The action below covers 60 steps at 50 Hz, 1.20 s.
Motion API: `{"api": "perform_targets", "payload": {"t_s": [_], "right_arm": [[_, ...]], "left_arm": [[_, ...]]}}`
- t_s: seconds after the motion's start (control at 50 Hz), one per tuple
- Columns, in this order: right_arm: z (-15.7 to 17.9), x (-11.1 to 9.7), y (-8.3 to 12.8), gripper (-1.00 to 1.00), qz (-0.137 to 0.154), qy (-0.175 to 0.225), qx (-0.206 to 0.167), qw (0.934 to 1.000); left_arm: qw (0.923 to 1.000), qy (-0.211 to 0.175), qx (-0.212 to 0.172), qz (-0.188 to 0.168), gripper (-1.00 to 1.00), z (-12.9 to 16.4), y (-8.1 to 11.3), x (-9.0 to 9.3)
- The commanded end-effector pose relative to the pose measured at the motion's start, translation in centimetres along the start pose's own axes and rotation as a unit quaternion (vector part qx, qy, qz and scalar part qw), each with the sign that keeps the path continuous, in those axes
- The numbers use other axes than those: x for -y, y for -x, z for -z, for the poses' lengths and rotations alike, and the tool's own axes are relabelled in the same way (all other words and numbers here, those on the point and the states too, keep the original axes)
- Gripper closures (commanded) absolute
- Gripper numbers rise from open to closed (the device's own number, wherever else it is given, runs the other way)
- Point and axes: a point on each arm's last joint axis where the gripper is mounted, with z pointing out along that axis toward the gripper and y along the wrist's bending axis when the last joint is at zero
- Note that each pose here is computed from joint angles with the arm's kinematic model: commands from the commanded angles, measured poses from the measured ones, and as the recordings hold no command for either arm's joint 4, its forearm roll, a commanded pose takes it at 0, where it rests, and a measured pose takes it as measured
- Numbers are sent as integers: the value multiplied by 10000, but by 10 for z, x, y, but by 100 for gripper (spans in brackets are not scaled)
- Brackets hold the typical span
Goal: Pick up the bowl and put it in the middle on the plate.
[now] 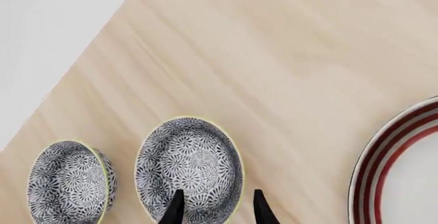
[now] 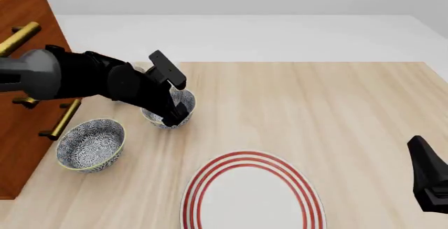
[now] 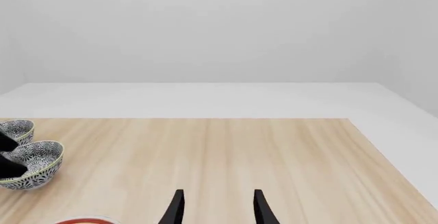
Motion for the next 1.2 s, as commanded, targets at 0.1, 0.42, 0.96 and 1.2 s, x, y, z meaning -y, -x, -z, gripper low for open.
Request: {"api": "perform_targets", "payload": {"t_s": [0.1,0.42,0.96,1.2], "right_arm": [[0,0,0,-100,-2,-1,-1,10000],[0,0,0,-100,-4,-1,-2,10000],[0,0,0,-100,-1,-1,0,10000],[-1,0,-1,-100,2,0,0,10000]], "left_arm": [[9996,-147,-209,-101,-100,-19,-8,9],[9993,-228,-275,-111,-100,-28,-9,16],[9984,-249,-485,-139,-100,-49,-29,15],[9980,-257,-568,-97,-100,-55,-33,13]]}}
